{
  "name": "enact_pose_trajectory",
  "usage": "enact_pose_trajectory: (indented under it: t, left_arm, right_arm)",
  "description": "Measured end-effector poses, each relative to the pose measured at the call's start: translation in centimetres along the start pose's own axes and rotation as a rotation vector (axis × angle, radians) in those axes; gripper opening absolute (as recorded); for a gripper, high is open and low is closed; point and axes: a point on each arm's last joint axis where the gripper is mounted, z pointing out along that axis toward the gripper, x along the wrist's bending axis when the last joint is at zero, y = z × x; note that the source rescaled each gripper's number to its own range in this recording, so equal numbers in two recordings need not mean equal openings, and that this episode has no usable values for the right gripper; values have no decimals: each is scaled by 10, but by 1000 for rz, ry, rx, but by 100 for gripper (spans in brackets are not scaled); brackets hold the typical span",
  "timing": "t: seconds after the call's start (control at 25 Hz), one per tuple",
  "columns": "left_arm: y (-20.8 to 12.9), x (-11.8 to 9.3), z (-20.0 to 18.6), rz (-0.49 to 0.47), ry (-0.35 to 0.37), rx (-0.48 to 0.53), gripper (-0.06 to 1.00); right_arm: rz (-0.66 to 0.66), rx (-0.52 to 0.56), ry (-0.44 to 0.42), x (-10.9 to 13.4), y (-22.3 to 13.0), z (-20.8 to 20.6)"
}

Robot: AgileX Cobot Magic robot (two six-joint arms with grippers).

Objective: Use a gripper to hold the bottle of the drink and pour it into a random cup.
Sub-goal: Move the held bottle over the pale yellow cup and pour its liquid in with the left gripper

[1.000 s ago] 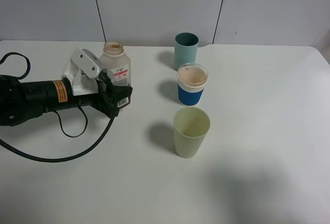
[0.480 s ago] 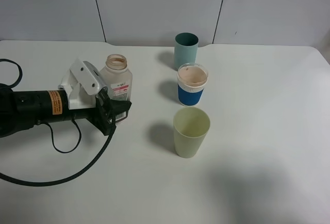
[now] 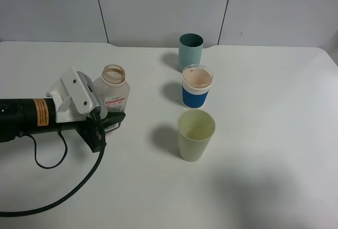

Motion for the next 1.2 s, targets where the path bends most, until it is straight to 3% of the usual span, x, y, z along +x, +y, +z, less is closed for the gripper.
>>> enact_pose_trajectory:
  t: [0.44,0.84,1.2]
  left_arm:
    - [7,-31,3,168,-99,86,5]
    - [25,-21,18,196,-74,170,5]
    - [38,-33,29,273,-95,248,5]
  right_arm:
    - [0,0,0,0,0,0]
    - [0,0,0,0,0,0]
    - [0,0,0,0,0,0]
